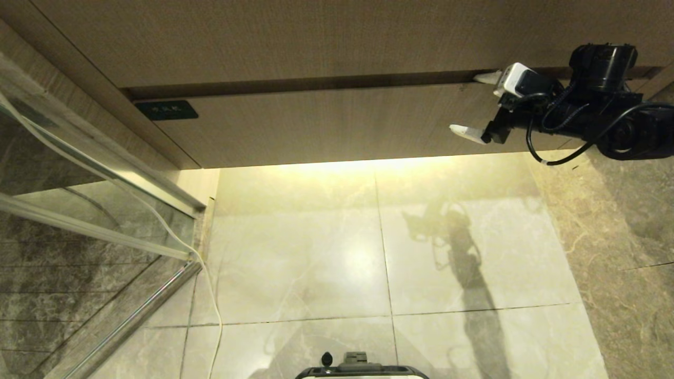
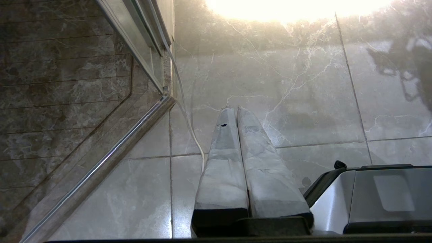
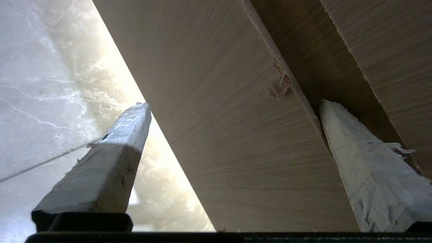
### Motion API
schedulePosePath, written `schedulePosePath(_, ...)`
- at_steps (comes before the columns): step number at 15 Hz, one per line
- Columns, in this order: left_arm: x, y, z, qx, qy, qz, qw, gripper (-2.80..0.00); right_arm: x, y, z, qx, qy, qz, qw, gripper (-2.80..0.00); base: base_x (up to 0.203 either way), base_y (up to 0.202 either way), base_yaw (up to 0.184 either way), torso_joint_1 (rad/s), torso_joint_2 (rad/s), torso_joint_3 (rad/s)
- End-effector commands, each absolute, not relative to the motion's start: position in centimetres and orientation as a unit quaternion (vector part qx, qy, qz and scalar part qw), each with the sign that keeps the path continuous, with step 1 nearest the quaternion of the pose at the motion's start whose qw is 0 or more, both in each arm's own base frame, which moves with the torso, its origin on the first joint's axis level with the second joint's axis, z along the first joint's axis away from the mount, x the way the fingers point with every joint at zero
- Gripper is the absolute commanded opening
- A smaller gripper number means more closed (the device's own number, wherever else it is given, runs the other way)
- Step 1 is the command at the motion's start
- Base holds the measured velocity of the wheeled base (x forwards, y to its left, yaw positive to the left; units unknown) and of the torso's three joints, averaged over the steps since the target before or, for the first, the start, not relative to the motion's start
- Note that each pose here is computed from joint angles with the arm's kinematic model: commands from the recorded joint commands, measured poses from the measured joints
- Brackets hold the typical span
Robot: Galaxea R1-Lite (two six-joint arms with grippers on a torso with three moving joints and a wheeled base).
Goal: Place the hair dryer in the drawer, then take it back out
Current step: Pull open the drawer
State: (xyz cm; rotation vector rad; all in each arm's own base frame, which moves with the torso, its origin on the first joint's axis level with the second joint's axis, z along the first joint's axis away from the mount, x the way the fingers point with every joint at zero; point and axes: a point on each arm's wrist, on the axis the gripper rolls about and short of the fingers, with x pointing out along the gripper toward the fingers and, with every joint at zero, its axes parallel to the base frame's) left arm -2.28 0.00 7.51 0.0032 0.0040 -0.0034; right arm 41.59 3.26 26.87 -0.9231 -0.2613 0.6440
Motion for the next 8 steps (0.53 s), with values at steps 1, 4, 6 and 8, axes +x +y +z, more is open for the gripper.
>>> schedulePosePath(1, -2.3, 0.0, 7.5, 0.002, 0.001, -0.002, 1.0, -2.8, 41.7, 3.3, 25.7, -0.415, -0.084, 0.325, 0.845, 0.0, 0.0, 0.0, 0.0, 0.0, 0.0, 0.0)
schedulePosePath(4, -2.3, 0.0, 7.5, 0.002, 0.002, -0.002, 1.0, -2.8, 41.0, 3.2, 25.4, -0.396, -0.052, 0.337, 0.853, 0.0, 0.0, 0.0, 0.0, 0.0, 0.0, 0.0)
schedulePosePath(6, -2.3, 0.0, 7.5, 0.002, 0.002, -0.002, 1.0, -2.8, 40.7, 3.2, 25.7, -0.385, -0.047, 0.337, 0.858, 0.0, 0.0, 0.0, 0.0, 0.0, 0.0, 0.0)
schedulePosePath(8, -2.3, 0.0, 7.5, 0.002, 0.002, -0.002, 1.0, -2.8, 40.1, 3.2, 25.7, -0.366, -0.034, 0.338, 0.867, 0.0, 0.0, 0.0, 0.0, 0.0, 0.0, 0.0)
